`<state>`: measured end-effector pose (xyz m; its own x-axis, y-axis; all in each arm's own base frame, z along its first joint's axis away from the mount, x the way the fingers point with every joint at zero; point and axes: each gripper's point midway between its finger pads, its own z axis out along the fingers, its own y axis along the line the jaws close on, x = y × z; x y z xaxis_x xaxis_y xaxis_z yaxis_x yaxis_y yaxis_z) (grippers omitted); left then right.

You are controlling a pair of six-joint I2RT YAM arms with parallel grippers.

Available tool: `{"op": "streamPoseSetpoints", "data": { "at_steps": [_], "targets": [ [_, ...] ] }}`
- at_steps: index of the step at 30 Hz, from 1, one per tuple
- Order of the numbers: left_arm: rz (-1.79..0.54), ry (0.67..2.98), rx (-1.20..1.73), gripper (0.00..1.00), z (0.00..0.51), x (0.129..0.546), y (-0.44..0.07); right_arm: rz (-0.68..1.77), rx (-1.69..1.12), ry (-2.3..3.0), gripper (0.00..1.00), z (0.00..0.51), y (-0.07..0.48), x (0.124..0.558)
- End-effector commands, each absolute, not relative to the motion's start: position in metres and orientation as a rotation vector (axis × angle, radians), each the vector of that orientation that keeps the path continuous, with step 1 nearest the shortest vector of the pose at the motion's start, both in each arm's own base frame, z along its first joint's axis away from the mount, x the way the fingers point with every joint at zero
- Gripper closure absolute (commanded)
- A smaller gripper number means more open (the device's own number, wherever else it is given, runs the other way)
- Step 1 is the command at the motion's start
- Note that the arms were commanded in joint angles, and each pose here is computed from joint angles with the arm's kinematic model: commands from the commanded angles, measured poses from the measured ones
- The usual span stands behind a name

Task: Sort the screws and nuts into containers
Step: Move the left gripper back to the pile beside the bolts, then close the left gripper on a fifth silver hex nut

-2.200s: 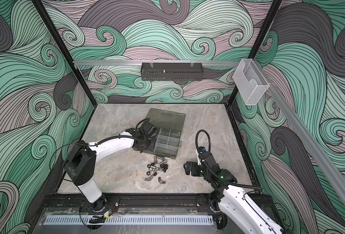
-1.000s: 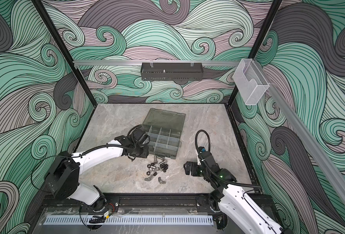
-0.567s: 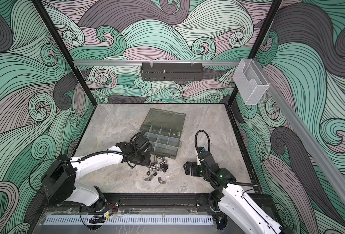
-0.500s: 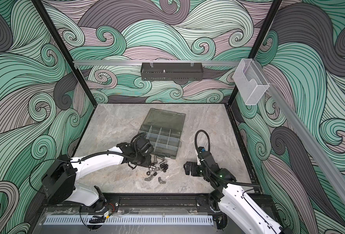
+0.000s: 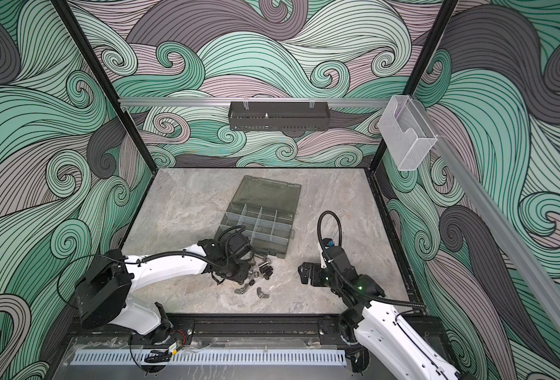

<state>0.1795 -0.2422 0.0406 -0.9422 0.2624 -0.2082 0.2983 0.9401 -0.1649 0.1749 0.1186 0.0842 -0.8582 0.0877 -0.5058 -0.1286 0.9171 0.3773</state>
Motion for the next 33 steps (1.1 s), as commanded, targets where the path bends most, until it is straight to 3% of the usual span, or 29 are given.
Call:
{"op": "streamPoseSetpoints", "data": {
  "at_steps": [1,24,33],
  "targets": [
    [-0.244,2.931,0.420,0.54,0.033,0.177,-0.239,0.542,-0.028,2.553,0.01,0.080,0.118,0.173],
    [-0.133,2.913,0.511,0.59,0.021,0.196,-0.253,0.548,-0.029,2.551,0.01,0.081,0.118,0.172],
    [-0.106,2.916,0.521,0.67,0.017,0.196,-0.252,0.550,-0.027,2.547,0.01,0.081,0.118,0.172]
  ]
}}
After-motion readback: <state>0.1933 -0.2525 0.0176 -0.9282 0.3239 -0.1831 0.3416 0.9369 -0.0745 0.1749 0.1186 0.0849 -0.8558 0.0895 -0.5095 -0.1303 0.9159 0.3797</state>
